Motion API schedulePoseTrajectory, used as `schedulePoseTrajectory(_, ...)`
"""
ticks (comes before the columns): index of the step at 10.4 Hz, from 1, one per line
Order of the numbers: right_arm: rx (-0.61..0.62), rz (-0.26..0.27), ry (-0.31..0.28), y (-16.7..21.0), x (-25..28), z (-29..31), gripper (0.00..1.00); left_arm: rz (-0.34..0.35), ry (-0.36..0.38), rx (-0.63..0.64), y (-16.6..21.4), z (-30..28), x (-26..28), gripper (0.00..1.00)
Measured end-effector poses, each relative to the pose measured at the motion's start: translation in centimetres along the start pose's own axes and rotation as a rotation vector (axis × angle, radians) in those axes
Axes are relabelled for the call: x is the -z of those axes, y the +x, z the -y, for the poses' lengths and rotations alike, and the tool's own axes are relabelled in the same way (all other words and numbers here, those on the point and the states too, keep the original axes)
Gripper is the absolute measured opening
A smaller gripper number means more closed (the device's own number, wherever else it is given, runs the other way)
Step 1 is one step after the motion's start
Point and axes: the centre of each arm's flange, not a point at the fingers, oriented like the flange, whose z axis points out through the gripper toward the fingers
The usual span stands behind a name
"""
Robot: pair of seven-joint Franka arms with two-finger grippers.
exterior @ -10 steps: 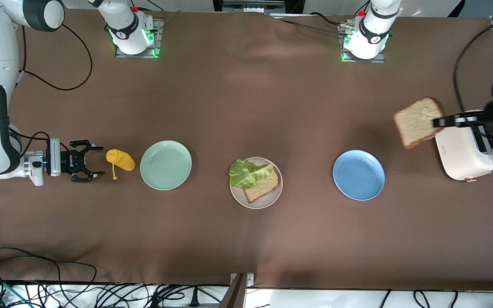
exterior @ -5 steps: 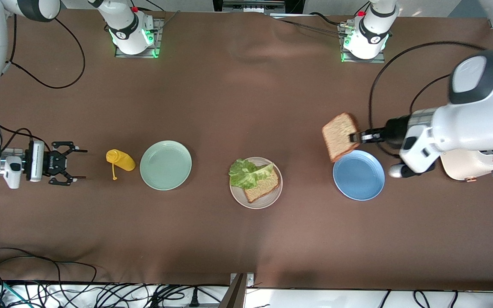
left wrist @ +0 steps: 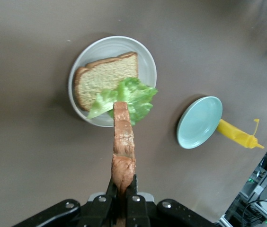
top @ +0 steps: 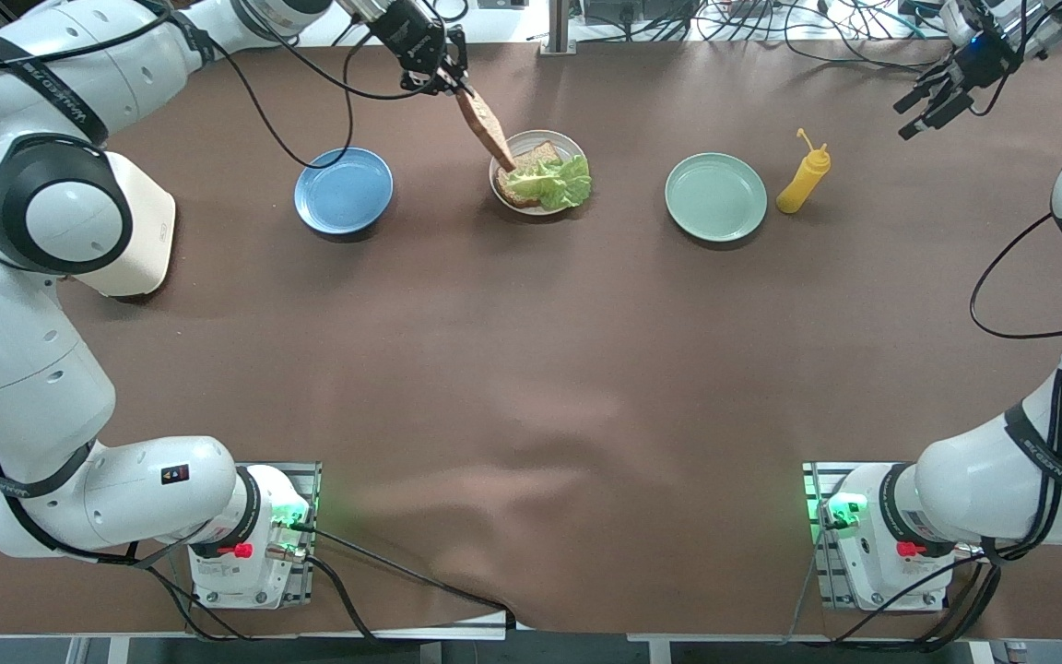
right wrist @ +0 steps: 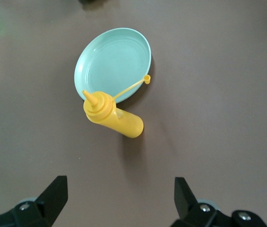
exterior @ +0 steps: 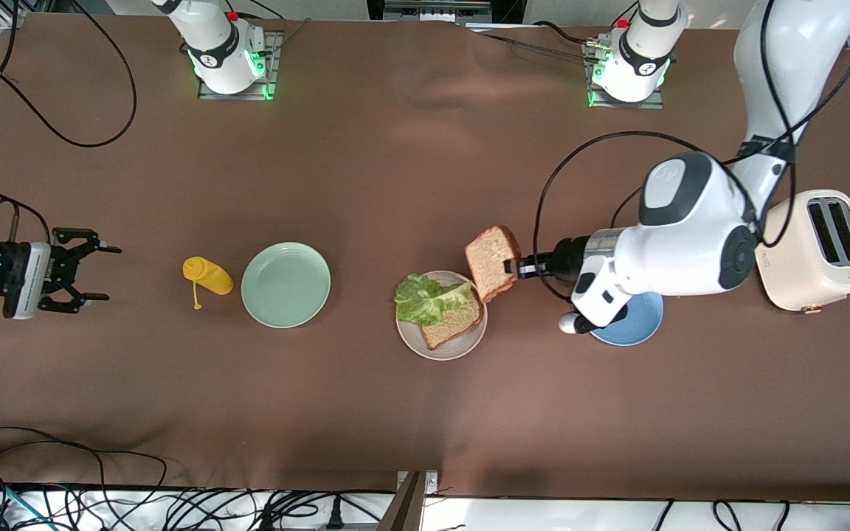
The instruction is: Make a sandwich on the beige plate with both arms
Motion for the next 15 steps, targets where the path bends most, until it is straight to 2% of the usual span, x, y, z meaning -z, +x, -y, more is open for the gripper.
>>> schedulePoseTrajectory(2,-0.139,0.093,-0.08,2.2,4.1,2.8,1.0,-0.021,-0.072,0.017,0.7,-0.8,-1.7,0.09)
schedulePoseTrajectory(4,-0.322,0.189,-0.19,4.5,7.7,6.0,1.0,-0.041,-0.102,0.017,1.1,-1.5,-4.7,0.09)
schedulePoseTrajectory(6,-0.528,0.251,-0.297,7.3,8.9,9.4,1.0,-0.066,-0.136,0.023,1.8,-1.8,-7.5,0.09)
schedulePoseTrajectory(7,-0.62,0.261,-0.357,8.9,8.6,11.1,1.0,-0.088,-0.158,0.027,2.1,-2.0,-8.6,0.09)
schedulePoseTrajectory(9,-0.819,0.239,-0.468,11.9,6.6,14.4,1.0,-0.105,-0.185,0.035,2.7,-2.1,-10.4,0.09)
schedulePoseTrajectory(11,-0.999,0.184,-0.519,13.6,5.7,16.9,1.0,-0.098,-0.188,0.049,3.5,-1.5,-11.2,0.09)
schedulePoseTrajectory(13,-1.053,0.119,-0.545,14.1,7.8,18.8,1.0,-0.091,-0.178,0.067,4.3,-0.4,-12.3,0.09)
schedulePoseTrajectory(15,-1.079,0.095,-0.503,13.9,9.4,20.6,1.0,-0.086,-0.172,0.083,5.1,0.5,-13.0,0.09)
